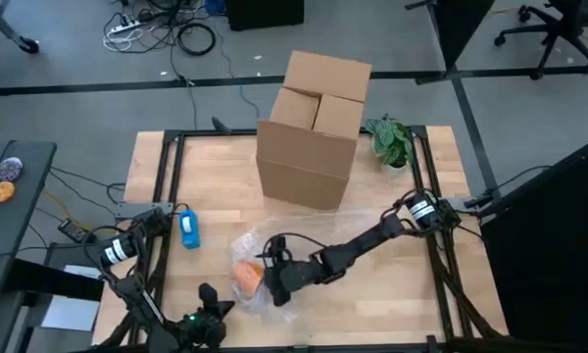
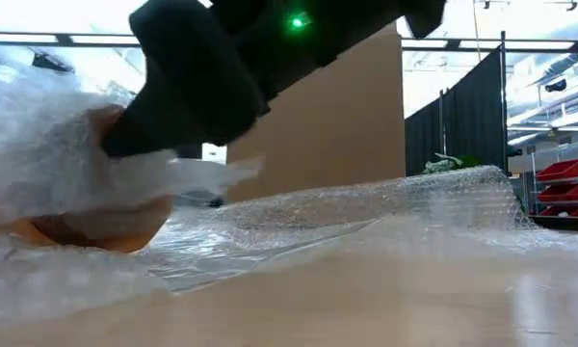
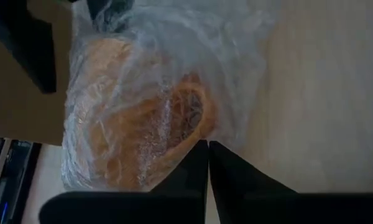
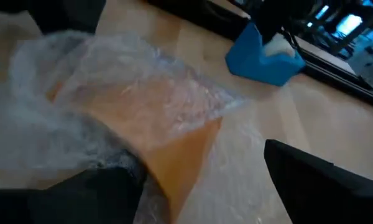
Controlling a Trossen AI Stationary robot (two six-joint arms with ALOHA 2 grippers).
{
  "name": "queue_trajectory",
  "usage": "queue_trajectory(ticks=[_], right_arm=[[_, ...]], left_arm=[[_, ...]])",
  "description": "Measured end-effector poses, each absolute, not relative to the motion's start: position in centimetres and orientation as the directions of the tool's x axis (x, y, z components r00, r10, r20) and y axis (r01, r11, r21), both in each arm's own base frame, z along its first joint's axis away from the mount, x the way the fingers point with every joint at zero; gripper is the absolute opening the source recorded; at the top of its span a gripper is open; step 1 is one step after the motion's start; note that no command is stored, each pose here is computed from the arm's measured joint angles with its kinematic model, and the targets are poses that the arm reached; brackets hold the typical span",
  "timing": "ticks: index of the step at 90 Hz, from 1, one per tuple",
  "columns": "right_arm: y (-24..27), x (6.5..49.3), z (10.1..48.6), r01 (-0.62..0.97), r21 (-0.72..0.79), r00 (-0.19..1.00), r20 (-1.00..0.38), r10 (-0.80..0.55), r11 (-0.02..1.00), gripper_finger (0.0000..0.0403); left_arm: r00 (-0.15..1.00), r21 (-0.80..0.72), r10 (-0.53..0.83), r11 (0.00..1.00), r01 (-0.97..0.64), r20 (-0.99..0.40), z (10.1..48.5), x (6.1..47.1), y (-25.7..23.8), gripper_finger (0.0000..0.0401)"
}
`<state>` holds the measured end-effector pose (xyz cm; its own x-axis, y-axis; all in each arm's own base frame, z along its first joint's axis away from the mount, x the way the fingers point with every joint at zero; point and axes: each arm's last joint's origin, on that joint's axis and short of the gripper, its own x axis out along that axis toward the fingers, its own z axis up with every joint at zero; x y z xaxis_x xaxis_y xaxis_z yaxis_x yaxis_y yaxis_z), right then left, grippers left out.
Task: Wrap mug
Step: Wrap the orange mug using the transparent bubble wrap
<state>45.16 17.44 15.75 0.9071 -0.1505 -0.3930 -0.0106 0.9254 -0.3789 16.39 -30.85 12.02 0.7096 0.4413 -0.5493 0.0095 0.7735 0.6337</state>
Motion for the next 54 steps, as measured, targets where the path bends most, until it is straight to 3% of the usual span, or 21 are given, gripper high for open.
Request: queue_trajectory(ticks=[15,31,54], right_arm=[[17.5,46.2,13.4,-0.011,-0.351,0.930,-0.347,-0.119,0.936,0.0286],[18.4,47.4,10.8,0.071,-0.337,0.942,-0.288,-0.175,0.939,0.0275],[19.8,48.5,10.3,0.267,-0.092,0.931,-0.234,-0.281,0.959,0.0211]], left_arm=[[0.701,0.651,0.473,0.759,-0.016,-0.534,11.7,17.2,-30.0,0.0000],[0.688,0.667,0.504,0.744,-0.039,-0.522,11.5,18.1,-29.1,0.0000],[0.680,0.673,0.523,0.737,-0.058,-0.514,11.6,18.8,-28.7,0.0000]])
